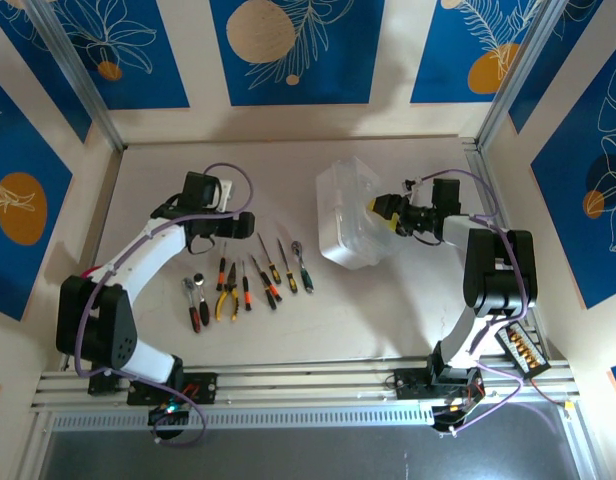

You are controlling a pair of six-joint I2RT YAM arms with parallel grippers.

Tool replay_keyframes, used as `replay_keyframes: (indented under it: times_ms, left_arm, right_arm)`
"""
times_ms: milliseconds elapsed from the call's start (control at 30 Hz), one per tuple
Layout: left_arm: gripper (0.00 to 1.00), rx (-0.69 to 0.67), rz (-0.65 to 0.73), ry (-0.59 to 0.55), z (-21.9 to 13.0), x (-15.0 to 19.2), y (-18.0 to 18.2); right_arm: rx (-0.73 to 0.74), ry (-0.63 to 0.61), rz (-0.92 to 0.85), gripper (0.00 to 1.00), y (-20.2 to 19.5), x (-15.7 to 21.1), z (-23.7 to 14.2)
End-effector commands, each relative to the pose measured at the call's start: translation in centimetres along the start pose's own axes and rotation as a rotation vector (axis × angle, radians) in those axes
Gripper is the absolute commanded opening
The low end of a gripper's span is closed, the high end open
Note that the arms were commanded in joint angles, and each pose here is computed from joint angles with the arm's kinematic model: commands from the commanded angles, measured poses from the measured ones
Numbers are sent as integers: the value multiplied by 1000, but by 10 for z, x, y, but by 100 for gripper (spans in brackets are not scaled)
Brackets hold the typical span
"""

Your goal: Pack the tool kit

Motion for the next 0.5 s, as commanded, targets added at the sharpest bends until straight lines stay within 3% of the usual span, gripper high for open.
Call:
replay_keyframes:
  times_ms: [0, 467]
  left_arm:
    - [100, -9, 9, 0, -2, -6, -6]
    - [100, -6, 33, 5, -2, -8, -16]
  right_arm:
    - [86, 93, 168, 80, -30, 33, 5]
    - [74, 65, 146, 82, -27, 25, -10]
Point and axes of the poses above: each hand's point on the last joint's axis, 136 mm out from that joint toward the fingers, its own z axis out along the fingers, its own y axis along the line the jaws close on, x = y × z, the point moved 5 cm from there along -z, back along the fingers, and after that the axes turned 2 degrees about -z, right-handed, at the moved point
